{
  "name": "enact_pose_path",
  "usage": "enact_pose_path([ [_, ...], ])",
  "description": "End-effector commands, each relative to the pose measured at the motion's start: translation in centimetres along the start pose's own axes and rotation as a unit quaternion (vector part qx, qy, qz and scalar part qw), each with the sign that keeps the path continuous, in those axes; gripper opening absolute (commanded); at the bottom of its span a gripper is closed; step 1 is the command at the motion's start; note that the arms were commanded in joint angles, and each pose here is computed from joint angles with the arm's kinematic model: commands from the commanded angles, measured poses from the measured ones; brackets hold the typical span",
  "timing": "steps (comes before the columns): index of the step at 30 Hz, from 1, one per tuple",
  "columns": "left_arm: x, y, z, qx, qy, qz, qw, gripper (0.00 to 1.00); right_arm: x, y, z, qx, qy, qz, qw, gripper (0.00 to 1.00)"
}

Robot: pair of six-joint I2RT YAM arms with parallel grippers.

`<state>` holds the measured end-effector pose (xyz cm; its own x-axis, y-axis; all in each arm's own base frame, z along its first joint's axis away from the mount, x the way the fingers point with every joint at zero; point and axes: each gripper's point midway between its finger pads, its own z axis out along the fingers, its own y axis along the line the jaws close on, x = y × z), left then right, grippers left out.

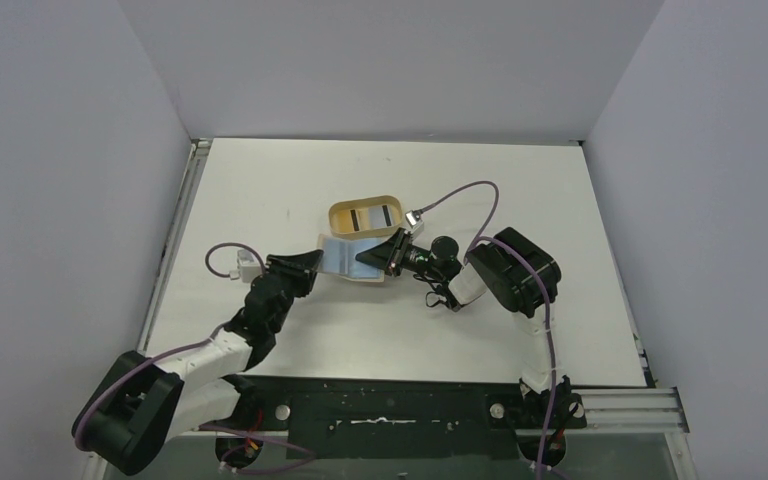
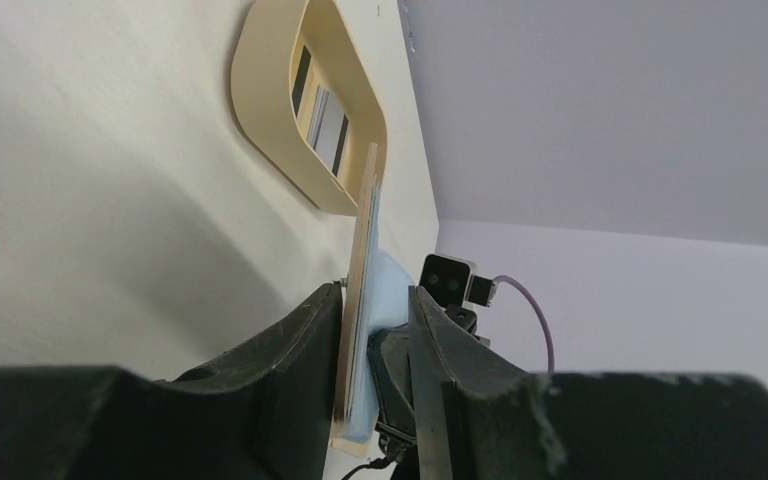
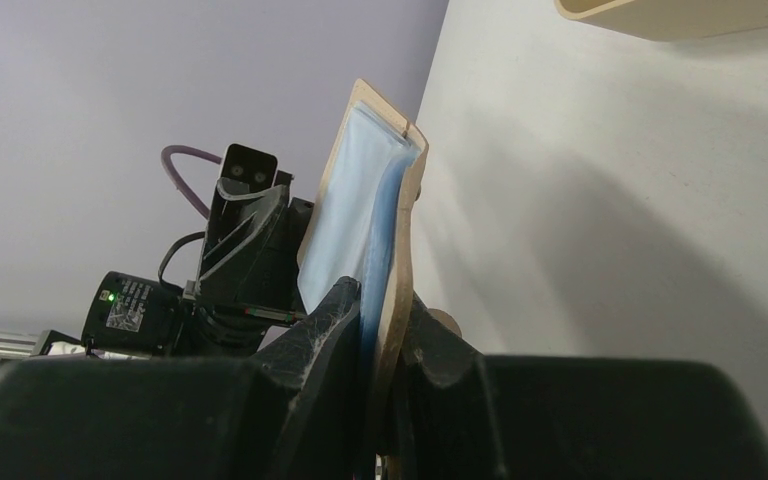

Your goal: Take the credit cards out of the card holder

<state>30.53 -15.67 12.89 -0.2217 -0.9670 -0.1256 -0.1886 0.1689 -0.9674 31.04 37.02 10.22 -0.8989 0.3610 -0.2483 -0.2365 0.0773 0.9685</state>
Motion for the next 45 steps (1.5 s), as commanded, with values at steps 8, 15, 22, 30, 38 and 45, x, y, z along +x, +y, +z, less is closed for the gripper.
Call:
enact_pose_path([
  [8,-0.9,-2.0,0.0,0.021,-0.020,-0.004,1.000,0.20,-0.7,3.0,-0.2,-0.050,-0.013,-0.040,0.998,0.00],
  [15,-1.1,-2.0,-0.2,0.020,-0.024,0.000,1.000,0.18,-0.6,3.0,-0.3,-0.050,-0.011,-0.041,0.998,0.00],
  [22,-0.9,-2.0,-0.1,0.018,-0.019,0.009,1.000,0.05,-0.6,3.0,-0.3,-0.050,-0.010,-0.041,0.998,0.00],
  [30,0.6,-2.1,0.7,0.006,0.016,0.042,0.999,0.00,-0.6,3.0,-0.2,-0.051,-0.009,-0.040,0.998,0.00],
  [38,0.1,-2.5,0.5,-0.004,0.008,0.091,0.996,0.00,-0.6,2.5,-0.6,-0.045,-0.006,-0.030,0.999,0.59],
  [45,0.3,0.5,0.1,-0.022,0.009,0.099,0.995,0.00,-1.1,0.3,-2.3,0.011,-0.004,-0.020,1.000,0.95],
])
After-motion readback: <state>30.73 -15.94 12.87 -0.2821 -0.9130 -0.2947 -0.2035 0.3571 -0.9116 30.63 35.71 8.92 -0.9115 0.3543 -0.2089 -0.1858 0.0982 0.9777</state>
